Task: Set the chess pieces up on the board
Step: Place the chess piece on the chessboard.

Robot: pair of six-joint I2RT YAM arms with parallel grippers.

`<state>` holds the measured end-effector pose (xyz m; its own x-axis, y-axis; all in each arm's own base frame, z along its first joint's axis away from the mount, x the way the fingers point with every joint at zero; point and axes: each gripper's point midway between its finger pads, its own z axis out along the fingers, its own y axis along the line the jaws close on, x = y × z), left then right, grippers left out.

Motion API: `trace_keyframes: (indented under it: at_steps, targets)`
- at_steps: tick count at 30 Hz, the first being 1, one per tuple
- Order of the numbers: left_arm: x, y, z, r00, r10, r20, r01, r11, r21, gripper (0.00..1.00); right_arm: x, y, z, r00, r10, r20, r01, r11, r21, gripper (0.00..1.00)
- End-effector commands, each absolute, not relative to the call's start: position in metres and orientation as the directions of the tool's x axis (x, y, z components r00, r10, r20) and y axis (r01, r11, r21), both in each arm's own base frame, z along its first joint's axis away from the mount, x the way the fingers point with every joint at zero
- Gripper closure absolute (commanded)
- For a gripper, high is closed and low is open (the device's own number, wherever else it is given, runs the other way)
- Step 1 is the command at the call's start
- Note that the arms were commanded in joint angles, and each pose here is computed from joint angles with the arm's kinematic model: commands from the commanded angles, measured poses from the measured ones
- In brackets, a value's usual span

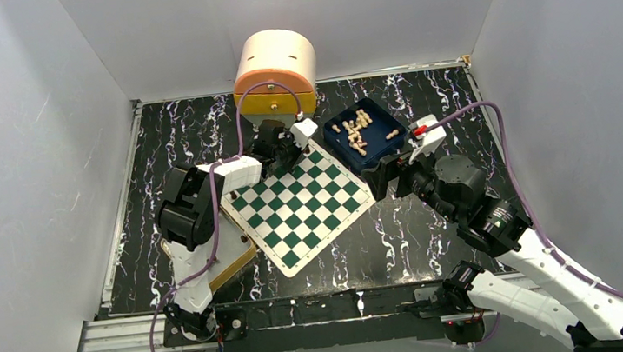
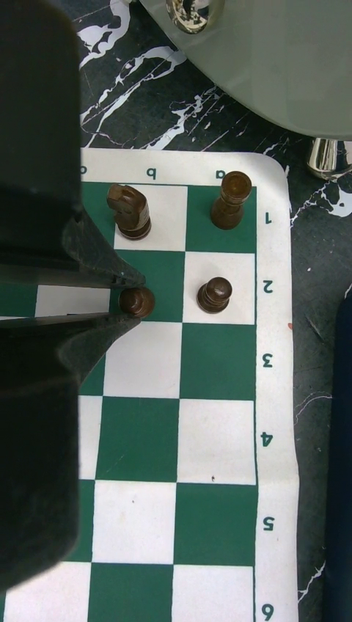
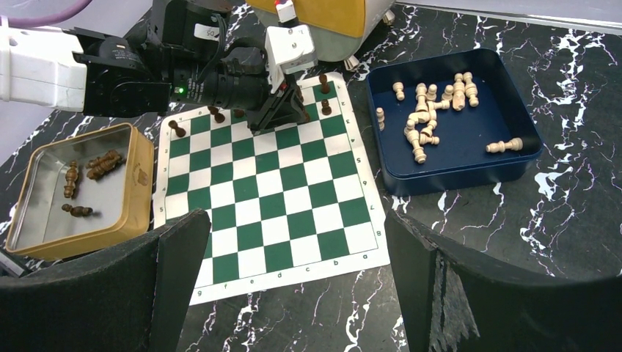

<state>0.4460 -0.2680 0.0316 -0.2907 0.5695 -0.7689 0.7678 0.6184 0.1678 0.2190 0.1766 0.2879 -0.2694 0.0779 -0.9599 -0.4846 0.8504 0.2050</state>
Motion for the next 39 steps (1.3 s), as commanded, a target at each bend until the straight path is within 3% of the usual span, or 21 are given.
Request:
trace_keyframes:
  at_steps: [1,17,39]
  targets:
    - [0.4517,-0.2676,0.0354,-0.279,0.585,-0.761,0.763,0.616,0.194,0.91,0.2208,0.1775,0.3187,-0.210,0.136,-0.968,-0.494,0.840,0.225,0.01]
    - [0.4512,-0.2703,0.0402,-0.260,0.590,-0.764,0.777,0.598,0.197,0.77,0.2217,0.1788,0.3192,-0.205,0.139,-0.969,-0.498,0.837,0.226,0.01]
    - [0.4532,-0.2639,0.0392,-0.246,0.612,-0.751,0.767,0.597,0.236,0.75,0.2215,0.1810,0.3202,-0.205,0.144,-0.968,-0.505,0.832,0.231,0.01]
